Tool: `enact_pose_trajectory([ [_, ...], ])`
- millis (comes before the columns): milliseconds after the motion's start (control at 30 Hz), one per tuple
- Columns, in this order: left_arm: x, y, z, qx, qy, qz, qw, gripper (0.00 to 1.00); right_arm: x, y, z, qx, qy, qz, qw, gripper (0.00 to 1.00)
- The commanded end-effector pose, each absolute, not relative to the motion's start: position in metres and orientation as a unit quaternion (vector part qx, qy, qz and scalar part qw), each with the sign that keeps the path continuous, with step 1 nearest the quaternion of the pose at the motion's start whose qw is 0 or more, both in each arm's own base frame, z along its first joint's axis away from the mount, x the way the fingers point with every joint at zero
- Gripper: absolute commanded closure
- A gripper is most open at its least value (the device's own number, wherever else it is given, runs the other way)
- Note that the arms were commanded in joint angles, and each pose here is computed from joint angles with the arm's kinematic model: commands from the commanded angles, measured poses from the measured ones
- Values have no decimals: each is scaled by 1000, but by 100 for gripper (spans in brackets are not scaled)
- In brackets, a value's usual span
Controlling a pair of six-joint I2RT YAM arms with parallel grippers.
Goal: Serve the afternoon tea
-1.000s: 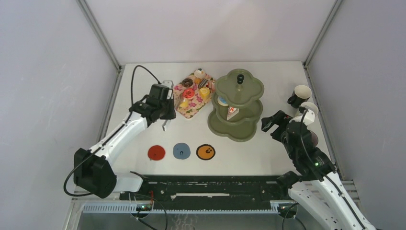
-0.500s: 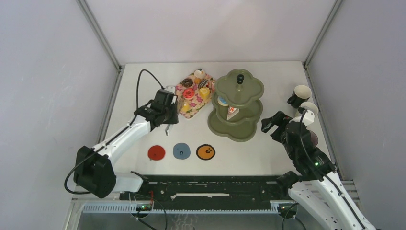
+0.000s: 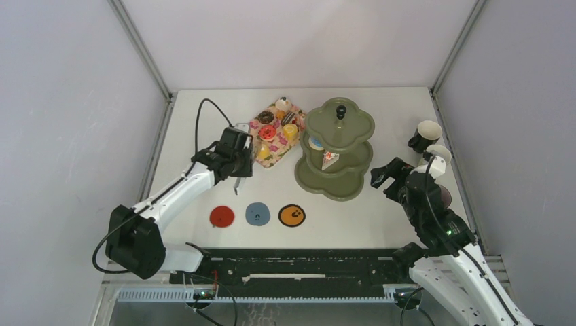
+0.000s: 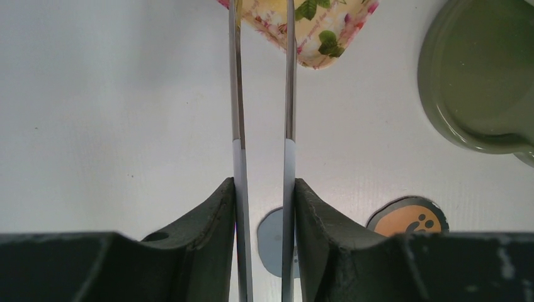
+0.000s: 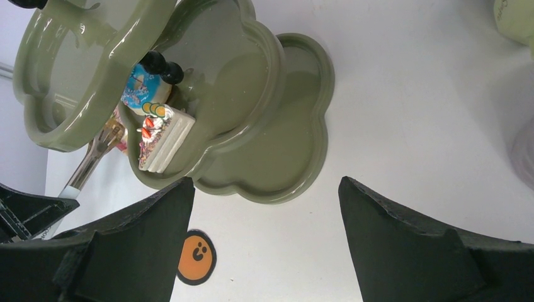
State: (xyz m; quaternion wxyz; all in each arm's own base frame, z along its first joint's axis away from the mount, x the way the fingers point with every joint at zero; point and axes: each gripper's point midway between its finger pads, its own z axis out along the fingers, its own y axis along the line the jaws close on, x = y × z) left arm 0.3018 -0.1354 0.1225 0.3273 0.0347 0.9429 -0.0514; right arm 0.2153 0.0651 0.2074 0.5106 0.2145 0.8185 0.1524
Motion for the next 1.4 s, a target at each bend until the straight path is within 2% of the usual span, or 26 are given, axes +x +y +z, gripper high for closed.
enact_pose_trajectory([
  [0,316,-136,169,32,921,-56,383,60,220,71,218,214,808,171,521,7],
  [267,313,-125,202,22,908,-46,416,57,224,74,217,210,811,172,519,7],
  [500,319,-126,202,12,907,-43,419,58,223,73,217,210,811,169,519,7],
  [667,324,-73,206,-92,897,43,430,65,219,67,216,214,810,160,523,7],
  [800,337,-28,199,-187,863,106,458,66,219,68,213,214,806,166,527,7],
  [867,350,-21,192,-209,850,117,469,66,222,72,212,210,804,174,528,7],
  [1033,376,-10,162,-234,852,153,443,66,222,74,211,199,809,174,525,7],
  [1367,395,-11,94,-244,893,88,367,61,216,61,211,192,808,146,537,7],
])
